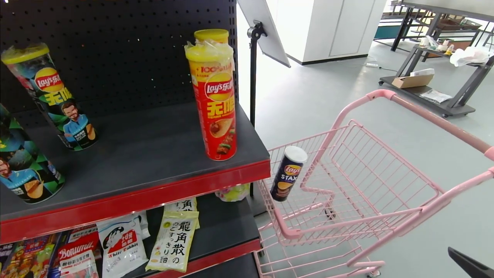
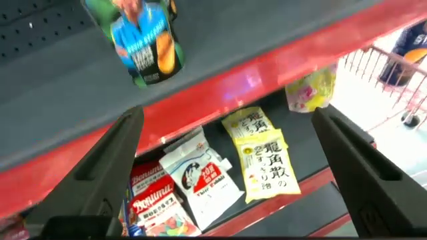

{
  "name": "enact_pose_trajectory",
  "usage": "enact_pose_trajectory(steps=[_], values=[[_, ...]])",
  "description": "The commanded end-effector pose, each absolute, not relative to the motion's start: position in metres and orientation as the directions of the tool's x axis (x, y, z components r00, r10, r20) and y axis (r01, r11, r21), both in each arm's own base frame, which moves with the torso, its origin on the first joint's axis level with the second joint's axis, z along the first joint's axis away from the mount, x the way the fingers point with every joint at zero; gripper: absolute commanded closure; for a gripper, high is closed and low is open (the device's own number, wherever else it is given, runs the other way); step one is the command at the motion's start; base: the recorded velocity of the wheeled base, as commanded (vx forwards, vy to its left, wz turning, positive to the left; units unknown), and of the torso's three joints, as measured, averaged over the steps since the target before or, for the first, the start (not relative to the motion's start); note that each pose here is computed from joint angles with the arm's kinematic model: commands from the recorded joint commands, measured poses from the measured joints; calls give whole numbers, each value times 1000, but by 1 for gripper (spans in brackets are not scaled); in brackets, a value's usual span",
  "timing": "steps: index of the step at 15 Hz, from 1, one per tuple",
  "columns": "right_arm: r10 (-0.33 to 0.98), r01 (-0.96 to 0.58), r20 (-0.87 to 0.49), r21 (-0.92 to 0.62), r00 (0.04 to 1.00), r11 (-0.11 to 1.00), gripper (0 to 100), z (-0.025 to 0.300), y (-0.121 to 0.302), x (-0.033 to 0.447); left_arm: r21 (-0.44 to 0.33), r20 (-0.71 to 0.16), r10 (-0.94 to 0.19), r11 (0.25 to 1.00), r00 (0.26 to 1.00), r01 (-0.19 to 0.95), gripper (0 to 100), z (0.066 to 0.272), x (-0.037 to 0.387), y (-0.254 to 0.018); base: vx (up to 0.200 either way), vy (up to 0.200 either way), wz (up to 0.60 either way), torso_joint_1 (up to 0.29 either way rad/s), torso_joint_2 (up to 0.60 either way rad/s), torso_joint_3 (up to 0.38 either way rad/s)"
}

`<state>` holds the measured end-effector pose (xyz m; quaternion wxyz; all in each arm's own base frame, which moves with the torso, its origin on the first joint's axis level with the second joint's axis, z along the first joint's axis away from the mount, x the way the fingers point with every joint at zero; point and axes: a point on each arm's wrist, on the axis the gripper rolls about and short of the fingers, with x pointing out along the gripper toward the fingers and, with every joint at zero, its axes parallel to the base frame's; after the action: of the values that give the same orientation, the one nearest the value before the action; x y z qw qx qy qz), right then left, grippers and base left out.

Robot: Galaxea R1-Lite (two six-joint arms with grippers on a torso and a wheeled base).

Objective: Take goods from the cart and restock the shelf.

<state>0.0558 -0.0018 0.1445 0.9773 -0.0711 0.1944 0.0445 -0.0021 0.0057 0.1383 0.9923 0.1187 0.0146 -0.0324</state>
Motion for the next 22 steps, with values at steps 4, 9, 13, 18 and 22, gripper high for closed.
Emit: enact_pose_trajectory(steps=[4,9,13,18,22], values=[[83,-155,-488,-108,869,982,0,139,-3,75,250,-39,-61,966,997,69,0,138,-2,6,0,0,0,-194,528,330],[305,-329,-455,28,837,944,0,154,20,160,253,-39,-58,965,998,66,0,140,-1,6,0,0,0,-35,98,64],[419,-426,-465,96,780,900,0,141,55,229,239,-59,-120,962,991,131,0,141,2,3,0,0,0,0,0,0],[443,-447,-450,104,776,888,0,114,80,296,242,-77,-109,962,991,125,0,142,5,3,0,0,0,0,0,0],[460,-444,-443,145,770,884,0,103,99,331,251,-102,-93,961,990,117,0,140,7,2,0,0,0,0,0,0]])
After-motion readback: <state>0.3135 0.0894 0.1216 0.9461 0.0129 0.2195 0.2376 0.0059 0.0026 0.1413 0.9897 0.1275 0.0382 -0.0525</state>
